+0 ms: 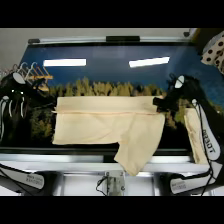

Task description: Fold the shirts.

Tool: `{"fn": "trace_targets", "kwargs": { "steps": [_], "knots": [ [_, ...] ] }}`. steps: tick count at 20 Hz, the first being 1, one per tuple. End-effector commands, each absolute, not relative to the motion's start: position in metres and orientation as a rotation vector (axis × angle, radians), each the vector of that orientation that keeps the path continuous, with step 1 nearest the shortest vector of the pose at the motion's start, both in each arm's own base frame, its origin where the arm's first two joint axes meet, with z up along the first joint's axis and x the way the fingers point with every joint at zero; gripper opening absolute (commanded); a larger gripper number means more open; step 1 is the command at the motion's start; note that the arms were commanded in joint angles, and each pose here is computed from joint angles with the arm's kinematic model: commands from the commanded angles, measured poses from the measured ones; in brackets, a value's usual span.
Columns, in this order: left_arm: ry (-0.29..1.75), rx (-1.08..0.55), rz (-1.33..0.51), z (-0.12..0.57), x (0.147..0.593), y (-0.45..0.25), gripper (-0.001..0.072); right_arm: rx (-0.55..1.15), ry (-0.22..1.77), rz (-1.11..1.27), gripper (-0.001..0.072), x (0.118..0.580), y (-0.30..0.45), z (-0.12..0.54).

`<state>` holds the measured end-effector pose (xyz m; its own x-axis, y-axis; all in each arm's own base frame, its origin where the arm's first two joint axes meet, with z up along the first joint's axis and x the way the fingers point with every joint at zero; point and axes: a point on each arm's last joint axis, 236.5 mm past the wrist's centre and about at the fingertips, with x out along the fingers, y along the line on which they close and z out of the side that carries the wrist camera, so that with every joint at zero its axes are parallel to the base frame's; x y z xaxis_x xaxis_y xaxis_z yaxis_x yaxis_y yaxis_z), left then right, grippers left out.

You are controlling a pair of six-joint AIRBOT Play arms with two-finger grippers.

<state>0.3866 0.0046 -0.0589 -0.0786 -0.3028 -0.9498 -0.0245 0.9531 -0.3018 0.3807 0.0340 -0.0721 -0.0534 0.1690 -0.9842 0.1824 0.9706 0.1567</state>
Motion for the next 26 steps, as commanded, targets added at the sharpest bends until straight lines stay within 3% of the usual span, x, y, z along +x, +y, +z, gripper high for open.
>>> {"fn": "trace_targets", "kwargs": {
  "steps": [1,7,8,9,10,15,17,18,22,26],
  "knots": [
    [1.656,-0.251,-0.243,-0.052,0.379,0.004,0.0031,0.256,1.663,0.008,0.0067,0.371,0.034,-0.067],
    [1.722,-0.284,-0.231,-0.083,0.355,0.0,0.0033,0.276,1.689,-0.01,0.0079,0.37,0.035,-0.078],
    [1.718,-0.285,-0.227,-0.085,0.355,0.0,0.0051,0.275,1.69,-0.01,0.0191,0.369,0.035,-0.077],
    [1.709,-0.287,-0.223,-0.084,0.358,0.002,0.0186,0.272,1.696,-0.005,0.0416,0.367,0.036,-0.075],
    [1.701,-0.289,-0.219,-0.079,0.36,0.006,0.0334,0.253,1.696,0.014,0.0471,0.364,0.035,-0.069],
    [1.633,-0.337,-0.172,-0.017,0.372,0.05,0.0345,0.095,1.652,-0.052,0.0471,0.344,-0.01,-0.009],
    [1.665,-0.41,-0.122,-0.013,0.348,0.06,0.063,0.12,1.659,-0.071,0.0471,0.327,-0.026,0.007],
    [1.695,-0.455,-0.119,-0.02,0.329,0.057,0.0649,0.137,1.656,-0.085,0.0471,0.32,-0.033,0.011],
    [1.709,-0.636,-0.214,-0.064,0.248,0.003,0.0591,0.177,1.657,-0.119,0.0471,0.29,-0.049,0.013],
    [1.7,-0.63,-0.232,-0.088,0.209,-0.017,0.0591,0.182,1.662,-0.119,0.0471,0.282,-0.049,0.011]
  ]
}}
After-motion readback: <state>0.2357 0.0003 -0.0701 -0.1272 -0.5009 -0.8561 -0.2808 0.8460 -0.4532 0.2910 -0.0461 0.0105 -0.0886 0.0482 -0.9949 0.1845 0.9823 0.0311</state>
